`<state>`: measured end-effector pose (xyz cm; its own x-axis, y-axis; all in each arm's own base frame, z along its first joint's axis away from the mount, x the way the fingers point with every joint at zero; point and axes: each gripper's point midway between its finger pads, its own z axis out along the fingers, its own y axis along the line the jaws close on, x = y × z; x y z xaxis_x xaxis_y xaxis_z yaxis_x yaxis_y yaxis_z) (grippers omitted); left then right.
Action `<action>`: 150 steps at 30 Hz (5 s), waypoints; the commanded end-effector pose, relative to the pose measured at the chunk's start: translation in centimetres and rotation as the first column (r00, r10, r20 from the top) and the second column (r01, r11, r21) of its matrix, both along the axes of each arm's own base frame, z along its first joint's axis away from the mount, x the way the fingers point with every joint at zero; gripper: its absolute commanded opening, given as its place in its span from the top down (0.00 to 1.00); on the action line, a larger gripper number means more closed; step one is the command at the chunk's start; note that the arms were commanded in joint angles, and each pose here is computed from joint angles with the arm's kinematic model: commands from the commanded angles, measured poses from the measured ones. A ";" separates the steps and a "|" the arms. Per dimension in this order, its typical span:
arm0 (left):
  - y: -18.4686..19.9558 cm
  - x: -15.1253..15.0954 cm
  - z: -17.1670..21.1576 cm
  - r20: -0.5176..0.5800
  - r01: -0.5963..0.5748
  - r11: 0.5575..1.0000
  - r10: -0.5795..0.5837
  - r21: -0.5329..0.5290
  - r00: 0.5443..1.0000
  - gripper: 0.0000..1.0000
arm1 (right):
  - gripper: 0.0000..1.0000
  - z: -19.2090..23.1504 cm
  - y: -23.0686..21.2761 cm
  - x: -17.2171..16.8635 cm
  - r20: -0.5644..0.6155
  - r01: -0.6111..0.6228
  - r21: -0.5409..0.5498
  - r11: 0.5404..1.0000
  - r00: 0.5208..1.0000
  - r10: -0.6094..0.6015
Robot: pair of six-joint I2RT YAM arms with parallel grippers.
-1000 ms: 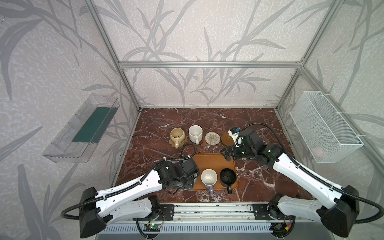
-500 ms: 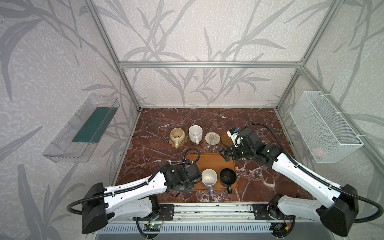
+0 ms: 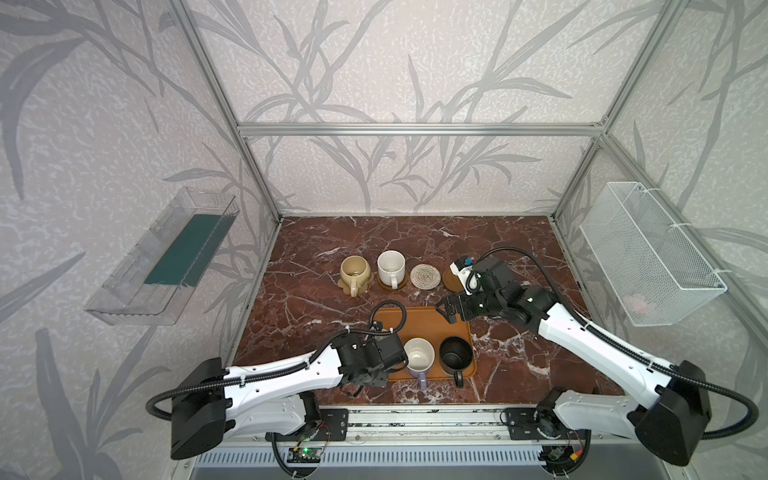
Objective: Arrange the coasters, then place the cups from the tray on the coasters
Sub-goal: 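Lower the left gripper onto the light blue mug on the tray, then close the left gripper on the light blue mug and lift it off the tray, then carry the light blue mug farther from the robot toward the multicolour woven coaster, then lower the light blue mug onto the multicolour woven coaster with the left gripper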
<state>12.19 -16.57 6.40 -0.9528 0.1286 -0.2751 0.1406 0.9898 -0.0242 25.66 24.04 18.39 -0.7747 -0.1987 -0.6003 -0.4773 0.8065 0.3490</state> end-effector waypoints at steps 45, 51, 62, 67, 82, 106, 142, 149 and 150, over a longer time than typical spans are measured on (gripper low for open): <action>-0.5 1.5 3.8 0.099 -0.033 0.998 0.039 -0.059 0.994 1.00 | 0.01 -0.2 2.4 -1.2 -0.047 -0.107 0.110 0.988 0.992 0.113; -0.1 1.9 5.0 0.131 -0.035 0.998 0.042 -0.053 0.990 1.00 | 0.01 -0.8 2.0 -1.0 -0.051 -0.077 0.099 0.992 0.995 0.082; -0.8 3.1 8.5 0.188 -0.016 0.998 0.028 -0.066 0.982 1.00 | 0.01 -0.2 1.7 0.0 -0.008 -0.036 0.096 0.995 0.999 0.037; -1.4 4.8 11.2 0.228 0.007 0.997 0.010 -0.071 0.974 1.00 | 0.01 0.6 1.1 1.1 0.034 0.020 0.088 0.996 0.999 -0.023; -5.5 10.3 15.7 0.259 0.105 0.989 -0.076 -0.101 0.963 1.00 | 0.01 3.1 -2.6 3.9 0.089 0.130 0.081 0.988 0.987 -0.137; -12.2 19.4 13.9 0.209 0.154 0.983 -0.130 -0.103 0.969 1.00 | 0.01 0.4 -7.7 7.7 0.013 0.256 0.090 0.963 0.966 -0.258; -14.8 28.2 4.8 0.135 -0.062 0.998 0.065 -0.024 0.989 1.00 | 0.01 -0.8 -9.8 9.3 -0.033 0.328 0.094 0.940 0.945 -0.326; -14.8 28.4 3.9 0.124 -0.077 0.997 0.079 -0.025 0.989 1.00 | 0.01 -1.2 -10.4 9.5 -0.027 0.340 0.088 0.936 0.940 -0.339; -14.8 28.4 3.7 0.121 -0.078 0.997 0.080 -0.021 0.989 1.00 | 0.01 -1.3 -10.4 9.4 -0.031 0.340 0.087 0.936 0.940 -0.339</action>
